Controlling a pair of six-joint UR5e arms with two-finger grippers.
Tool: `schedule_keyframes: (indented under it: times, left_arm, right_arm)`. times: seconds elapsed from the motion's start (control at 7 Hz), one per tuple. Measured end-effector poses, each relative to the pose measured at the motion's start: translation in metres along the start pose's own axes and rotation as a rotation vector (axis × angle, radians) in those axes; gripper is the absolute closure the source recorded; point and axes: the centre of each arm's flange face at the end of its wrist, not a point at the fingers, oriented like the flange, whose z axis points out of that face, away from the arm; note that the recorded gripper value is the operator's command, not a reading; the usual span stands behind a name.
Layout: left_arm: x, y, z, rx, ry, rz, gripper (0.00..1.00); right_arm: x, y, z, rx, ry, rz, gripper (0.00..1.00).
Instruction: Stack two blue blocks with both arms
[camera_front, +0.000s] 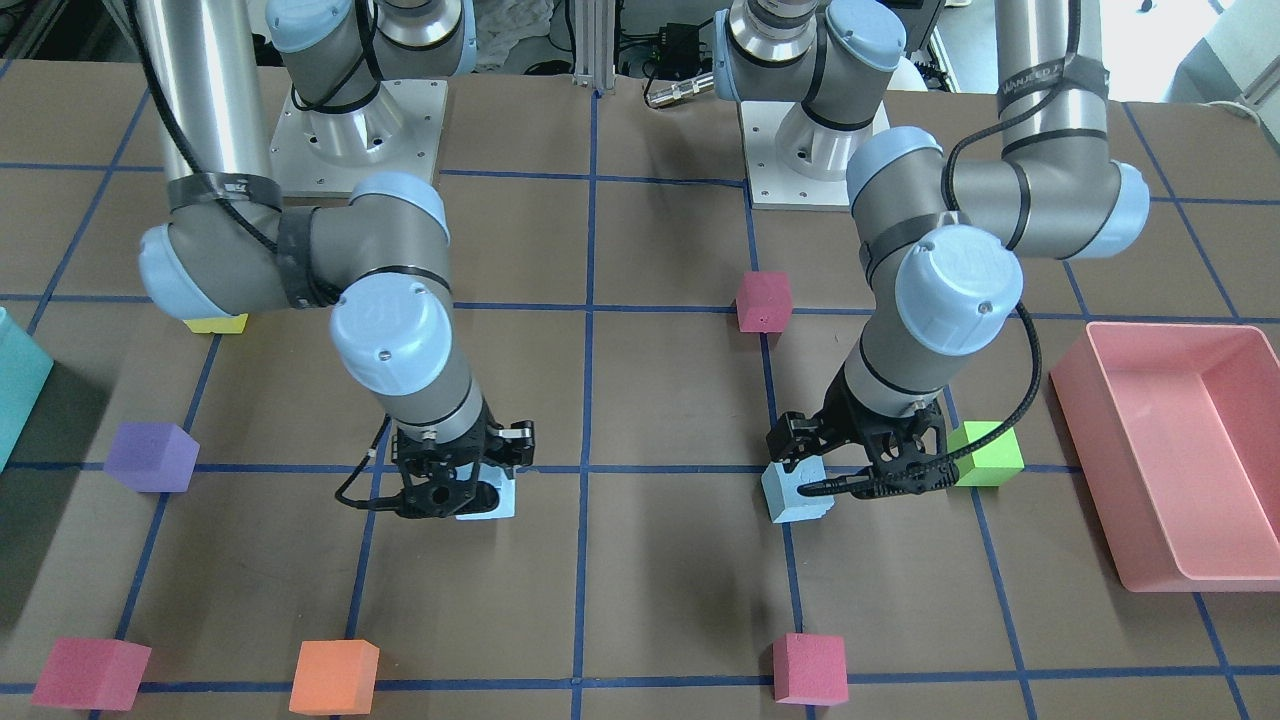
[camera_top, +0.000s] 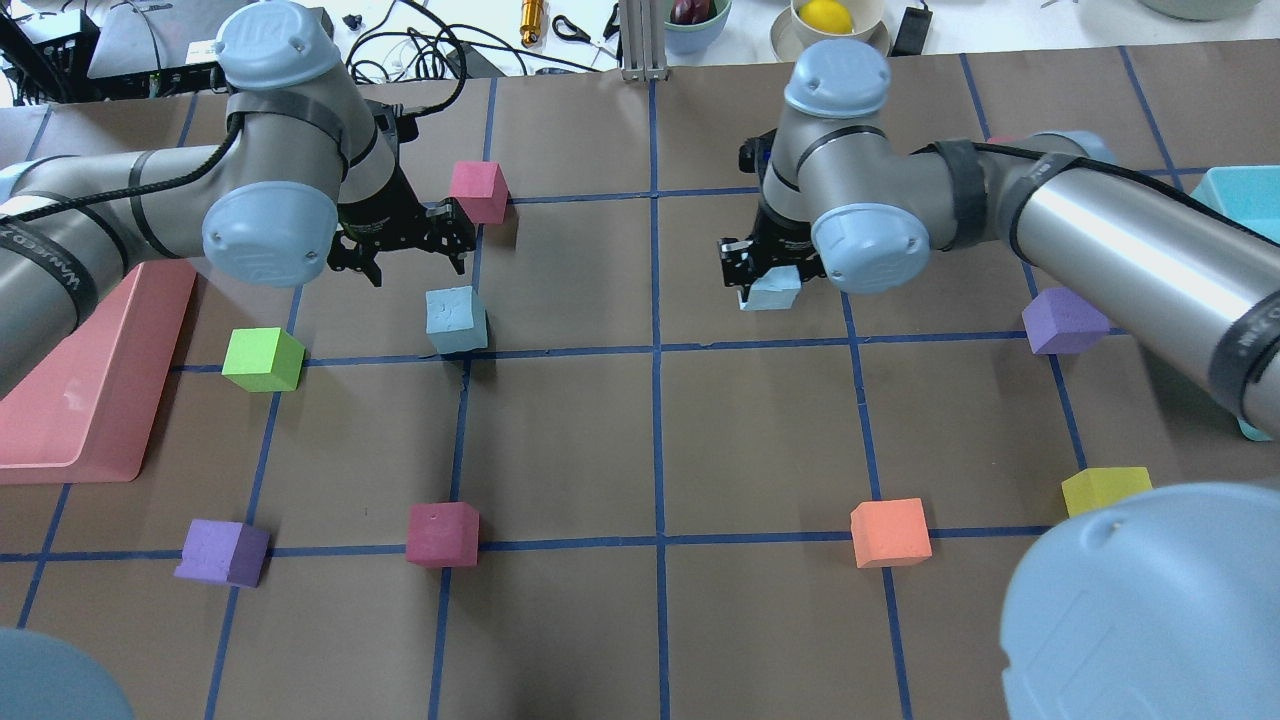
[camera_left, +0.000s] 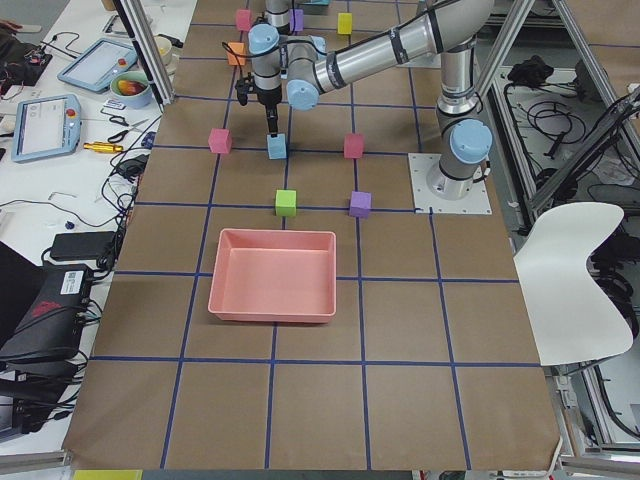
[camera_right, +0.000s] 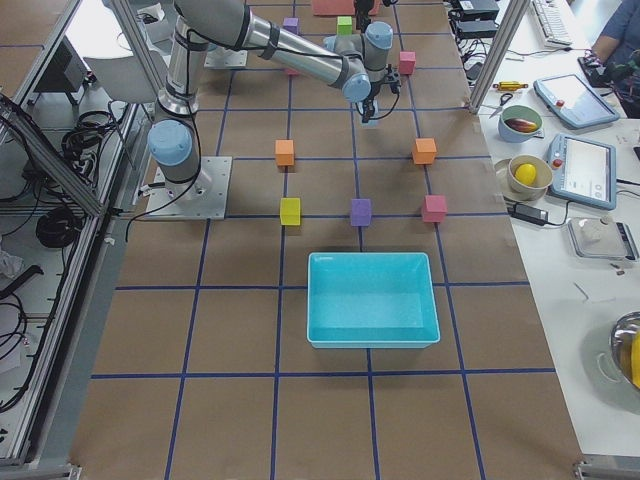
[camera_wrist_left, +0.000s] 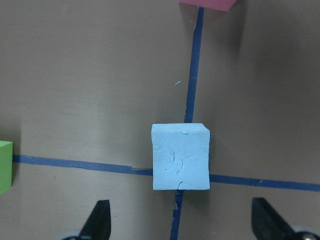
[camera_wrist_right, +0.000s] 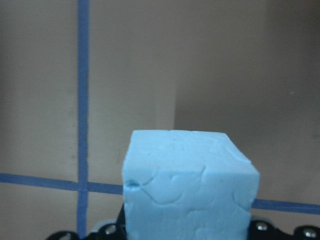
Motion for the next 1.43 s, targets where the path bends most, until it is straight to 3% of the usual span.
schedule_keyframes:
  times: [0.14,0.29,0.43,0.57,0.71,0.86,1.0,1.14,1.43]
  left_arm:
    - [0.002,-0.004,0.021,-0.013,0.0,-0.005,0.0]
    - [0.003,-0.004,0.044,-0.021,-0.002,-0.002,0.0]
    - [0.002,-0.001,0.062,-0.03,-0.004,0.003,0.0]
    - [0.002,0.002,0.072,-0.038,-0.005,0.004,0.0]
    - [0.003,0.005,0.078,-0.046,-0.005,0.005,0.31]
    - [0.004,0.006,0.081,-0.049,-0.005,0.007,0.76]
    - [0.004,0.005,0.081,-0.047,-0.005,0.011,0.85]
    - [0.004,0.003,0.079,-0.043,-0.004,0.013,0.87]
    - [0.01,-0.004,0.058,-0.009,0.025,0.014,0.89]
  right_arm:
    - [-0.032,0.006,0.012,0.008,-0.007,0.001,0.83]
    - [-0.057,0.009,0.029,0.019,-0.011,-0.003,0.47]
    - [-0.07,0.012,0.043,0.02,-0.009,-0.005,0.0]
    - [-0.074,0.015,0.053,0.009,0.001,-0.01,0.0]
    - [-0.074,0.02,0.06,-0.005,0.019,-0.015,0.0]
    - [-0.072,0.021,0.06,-0.008,0.031,-0.018,0.0]
    - [-0.072,0.014,0.033,0.019,0.027,-0.02,0.0]
    - [-0.07,0.004,-0.019,0.04,0.023,-0.013,0.0]
    - [-0.037,-0.005,-0.162,0.038,0.02,0.018,0.0]
